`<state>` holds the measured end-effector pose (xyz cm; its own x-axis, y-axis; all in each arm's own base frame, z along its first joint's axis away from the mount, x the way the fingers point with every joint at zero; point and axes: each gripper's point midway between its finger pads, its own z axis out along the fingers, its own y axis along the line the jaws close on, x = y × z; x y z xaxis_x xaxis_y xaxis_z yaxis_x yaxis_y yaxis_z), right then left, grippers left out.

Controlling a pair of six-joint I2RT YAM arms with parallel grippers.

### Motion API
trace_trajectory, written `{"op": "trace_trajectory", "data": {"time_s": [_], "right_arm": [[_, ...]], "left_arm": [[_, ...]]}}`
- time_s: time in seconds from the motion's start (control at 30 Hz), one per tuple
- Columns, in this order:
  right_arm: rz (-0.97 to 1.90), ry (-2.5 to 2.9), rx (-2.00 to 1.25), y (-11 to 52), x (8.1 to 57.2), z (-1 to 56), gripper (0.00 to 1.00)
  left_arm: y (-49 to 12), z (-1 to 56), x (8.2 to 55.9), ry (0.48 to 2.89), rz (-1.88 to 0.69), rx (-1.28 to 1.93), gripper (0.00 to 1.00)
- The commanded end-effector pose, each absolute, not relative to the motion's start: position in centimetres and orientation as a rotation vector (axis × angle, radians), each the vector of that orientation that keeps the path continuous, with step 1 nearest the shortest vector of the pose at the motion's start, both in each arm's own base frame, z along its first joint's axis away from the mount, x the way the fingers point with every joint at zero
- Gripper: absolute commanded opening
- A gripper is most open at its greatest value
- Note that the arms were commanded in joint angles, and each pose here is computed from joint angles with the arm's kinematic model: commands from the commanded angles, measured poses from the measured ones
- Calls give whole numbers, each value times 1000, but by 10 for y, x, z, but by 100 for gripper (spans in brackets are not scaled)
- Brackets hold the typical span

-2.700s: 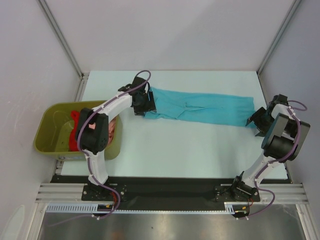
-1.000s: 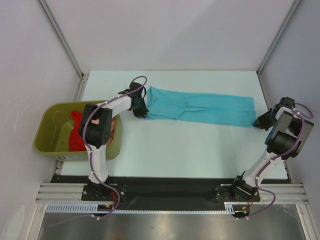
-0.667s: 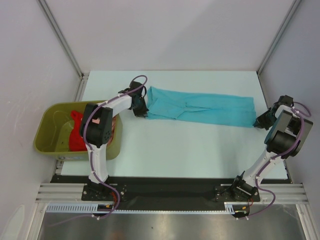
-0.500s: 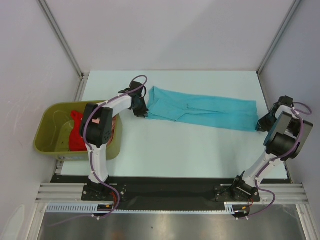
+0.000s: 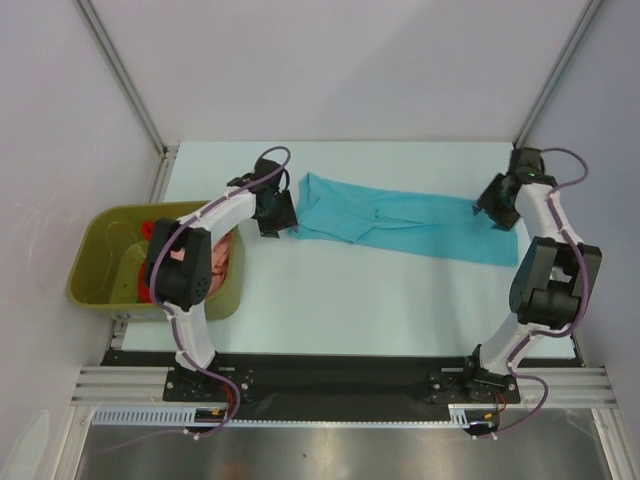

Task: Fold and stack the t-shirts
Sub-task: Fold the tshirt

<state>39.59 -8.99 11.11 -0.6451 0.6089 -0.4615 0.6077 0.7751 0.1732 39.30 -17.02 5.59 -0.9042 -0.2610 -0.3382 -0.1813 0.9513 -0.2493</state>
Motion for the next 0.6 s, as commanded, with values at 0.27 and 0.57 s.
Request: {"op": "trace_trajectory", "data": {"time_s": [0.27,0.57], "right_arm": [[830,2387,765,163,441,96,4],[898,2449,742,211,441,58,0]], "left_arm": [[-232,118,435,2547,-636,-32,32],[-240,85,436,2613,-642,-44,28]]}}
